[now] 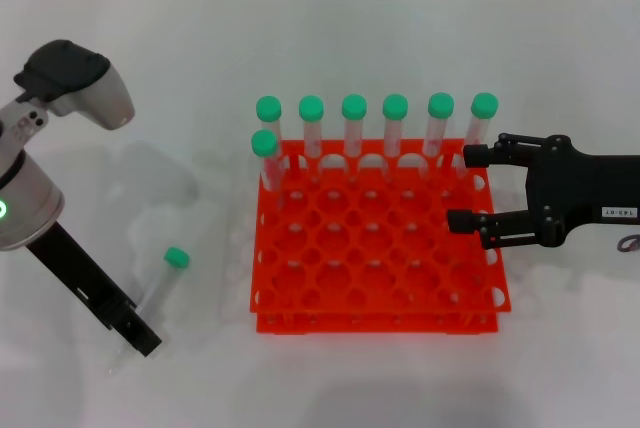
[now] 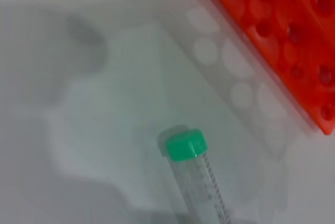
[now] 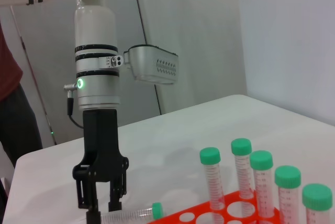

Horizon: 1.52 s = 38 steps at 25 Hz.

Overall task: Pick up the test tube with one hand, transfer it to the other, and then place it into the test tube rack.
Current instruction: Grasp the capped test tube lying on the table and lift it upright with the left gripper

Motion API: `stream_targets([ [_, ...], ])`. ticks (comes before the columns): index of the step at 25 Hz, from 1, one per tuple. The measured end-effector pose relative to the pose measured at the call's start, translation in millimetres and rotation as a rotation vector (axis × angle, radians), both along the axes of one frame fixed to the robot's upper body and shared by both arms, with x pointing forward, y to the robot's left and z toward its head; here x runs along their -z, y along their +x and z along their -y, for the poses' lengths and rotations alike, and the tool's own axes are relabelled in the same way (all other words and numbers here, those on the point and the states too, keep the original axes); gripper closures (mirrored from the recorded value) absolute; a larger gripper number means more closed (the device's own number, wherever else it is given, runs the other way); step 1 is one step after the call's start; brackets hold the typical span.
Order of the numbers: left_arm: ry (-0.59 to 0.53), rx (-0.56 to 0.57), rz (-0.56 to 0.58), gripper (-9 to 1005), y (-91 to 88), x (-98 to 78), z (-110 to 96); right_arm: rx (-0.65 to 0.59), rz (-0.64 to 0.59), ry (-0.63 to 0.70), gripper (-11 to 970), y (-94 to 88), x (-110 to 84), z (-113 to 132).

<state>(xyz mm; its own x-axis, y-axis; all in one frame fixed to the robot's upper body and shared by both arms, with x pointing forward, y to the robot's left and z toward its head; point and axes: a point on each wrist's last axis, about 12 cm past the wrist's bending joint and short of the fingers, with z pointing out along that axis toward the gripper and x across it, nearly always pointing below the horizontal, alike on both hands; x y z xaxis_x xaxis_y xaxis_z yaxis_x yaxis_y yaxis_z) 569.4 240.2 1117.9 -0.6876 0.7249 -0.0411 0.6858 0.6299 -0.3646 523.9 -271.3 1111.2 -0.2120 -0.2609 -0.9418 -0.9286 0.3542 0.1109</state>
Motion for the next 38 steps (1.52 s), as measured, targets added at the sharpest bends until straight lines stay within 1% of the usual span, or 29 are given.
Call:
stream_targets([
  [15, 0.008, -0.001, -0.007, 556, 0.0, 1.0, -2.4, 0.001, 0.001, 0.003, 91, 0.0, -0.4, 0.2],
  [18, 0.01, -0.001, -0.005, 617, 1.1, -0.2, -2.2, 0.001, 0.001, 0.003, 91, 0.0, -0.4, 0.2],
  [24, 0.014, -0.001, -0.005, 651, 1.8, -0.7, -1.8, 0.002, 0.001, 0.003, 91, 0.2, -0.4, 0.2],
  [31, 0.035, 0.008, -0.027, 668, 1.4, 2.8, -0.6, 0.002, 0.002, 0.004, 91, 0.2, -0.5, 0.2],
  [38, 0.037, 0.01, -0.021, 691, 2.6, 2.4, 0.2, 0.005, 0.004, 0.004, 92, 0.5, -0.7, 0.5],
])
